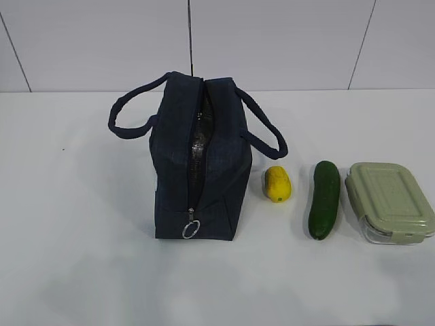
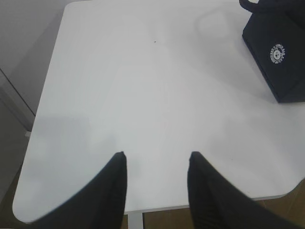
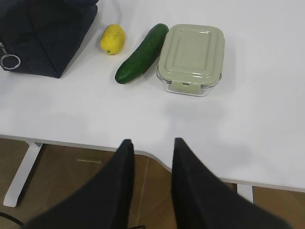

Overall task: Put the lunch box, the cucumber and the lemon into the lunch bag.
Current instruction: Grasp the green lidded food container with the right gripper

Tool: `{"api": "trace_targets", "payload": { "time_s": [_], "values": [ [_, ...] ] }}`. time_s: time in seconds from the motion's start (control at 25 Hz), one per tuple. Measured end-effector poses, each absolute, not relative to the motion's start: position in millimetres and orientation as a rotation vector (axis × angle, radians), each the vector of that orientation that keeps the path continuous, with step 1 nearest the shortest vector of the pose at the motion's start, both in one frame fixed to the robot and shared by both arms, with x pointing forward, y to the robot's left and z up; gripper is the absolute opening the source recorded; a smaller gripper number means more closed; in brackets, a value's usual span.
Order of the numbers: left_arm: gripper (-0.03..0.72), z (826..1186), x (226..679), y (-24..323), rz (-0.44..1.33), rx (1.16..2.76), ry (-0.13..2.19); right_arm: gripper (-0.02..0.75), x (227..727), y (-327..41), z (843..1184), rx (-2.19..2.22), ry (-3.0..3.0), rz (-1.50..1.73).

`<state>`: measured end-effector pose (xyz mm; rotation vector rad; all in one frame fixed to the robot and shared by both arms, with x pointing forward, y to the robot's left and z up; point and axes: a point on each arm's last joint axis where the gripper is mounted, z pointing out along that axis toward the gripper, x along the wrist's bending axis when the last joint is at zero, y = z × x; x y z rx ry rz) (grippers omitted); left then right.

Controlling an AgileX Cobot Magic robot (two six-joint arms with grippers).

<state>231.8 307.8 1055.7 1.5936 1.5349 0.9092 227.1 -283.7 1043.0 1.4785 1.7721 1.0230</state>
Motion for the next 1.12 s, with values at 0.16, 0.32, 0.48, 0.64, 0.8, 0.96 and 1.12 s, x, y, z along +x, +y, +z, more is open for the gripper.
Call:
{"api": "trace_targets", "payload": {
  "time_s": [0.16, 0.32, 0.48, 0.64, 0.8, 0.96, 1.12],
  "values": [
    [0.307, 1055.7, 231.8, 307.8, 0.909, 1.594, 1.535, 0.209, 227.1, -283.7, 1043.0, 1.478, 1.772, 1.023],
    [0.307, 1055.7, 231.8, 307.8, 0.909, 1.594, 1.535, 0.209, 227.1, -283.7, 1043.0, 1.478, 1.772, 1.023],
    [0.307, 1055.7, 231.8, 307.8, 0.909, 1.594, 1.535, 0.209, 227.1, -283.7, 1043.0, 1.478, 1.772, 1.023],
    [0.307, 1055.7, 231.8, 307.8, 0.909, 1.594, 1.535, 0.209, 227.1, -283.7, 1043.0, 1.478, 1.772, 1.023],
    [0.307, 1055.7, 231.8, 307.8, 0.909, 1.594, 1.535, 0.209, 227.1, -283.7, 1043.0, 1.478, 1.772, 1.023],
    [0.307, 1055.7, 231.8, 307.8, 0.909, 1.594, 1.535, 0.209, 227.1, -283.7, 1043.0, 1.478, 1.772, 1.023],
    [0.307, 1055.7, 231.8, 307.8, 0.909, 1.594, 1.535, 0.209, 227.1, -283.7, 1043.0, 1.478, 1.772, 1.023]
  ]
}}
